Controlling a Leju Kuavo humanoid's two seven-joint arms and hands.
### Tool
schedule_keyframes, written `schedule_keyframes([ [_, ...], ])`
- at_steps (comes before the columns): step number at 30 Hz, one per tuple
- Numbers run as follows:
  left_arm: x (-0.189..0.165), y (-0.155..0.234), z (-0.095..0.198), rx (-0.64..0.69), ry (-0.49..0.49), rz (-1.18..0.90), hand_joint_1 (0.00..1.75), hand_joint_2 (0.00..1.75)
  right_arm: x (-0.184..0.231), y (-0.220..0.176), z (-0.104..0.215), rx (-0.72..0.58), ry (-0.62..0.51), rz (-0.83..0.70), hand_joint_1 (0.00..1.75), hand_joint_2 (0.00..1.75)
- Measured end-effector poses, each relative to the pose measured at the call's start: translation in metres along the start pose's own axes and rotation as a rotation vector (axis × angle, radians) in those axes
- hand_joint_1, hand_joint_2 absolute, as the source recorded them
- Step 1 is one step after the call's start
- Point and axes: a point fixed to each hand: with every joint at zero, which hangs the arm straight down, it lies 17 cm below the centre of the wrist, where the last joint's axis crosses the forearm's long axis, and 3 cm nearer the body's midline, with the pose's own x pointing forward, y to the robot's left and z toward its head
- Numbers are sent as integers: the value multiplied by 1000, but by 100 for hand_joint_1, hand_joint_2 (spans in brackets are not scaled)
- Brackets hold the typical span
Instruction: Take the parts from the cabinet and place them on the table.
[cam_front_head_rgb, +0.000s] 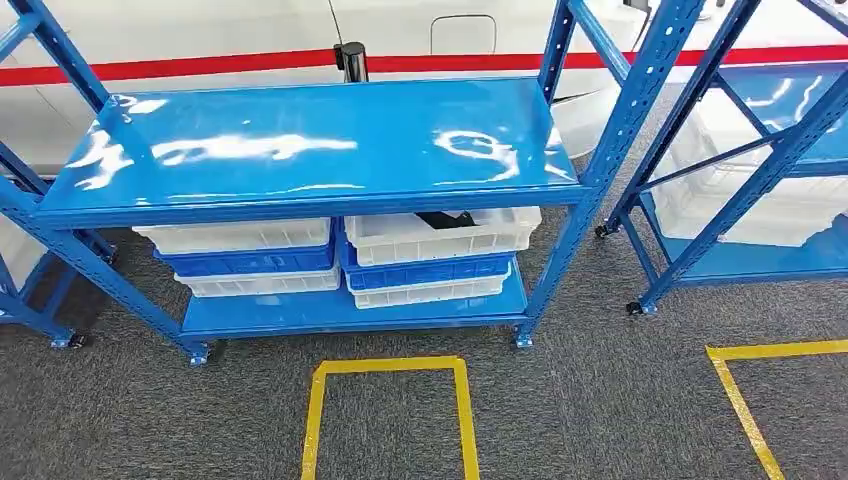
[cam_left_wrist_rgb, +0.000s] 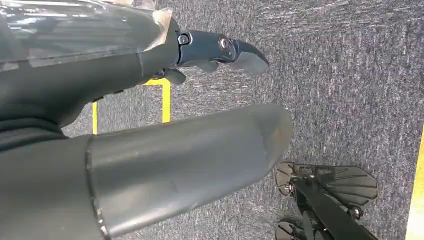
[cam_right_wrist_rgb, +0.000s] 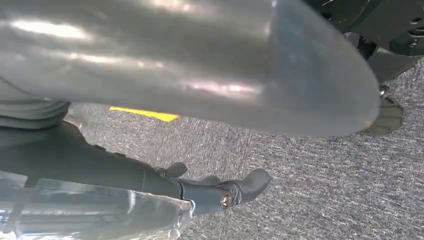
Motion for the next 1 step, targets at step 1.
schedule_keyframes([
  [1, 0, 0, 0, 0, 0, 0, 0, 0, 0, 0, 0, 0, -1, 0, 0, 0],
])
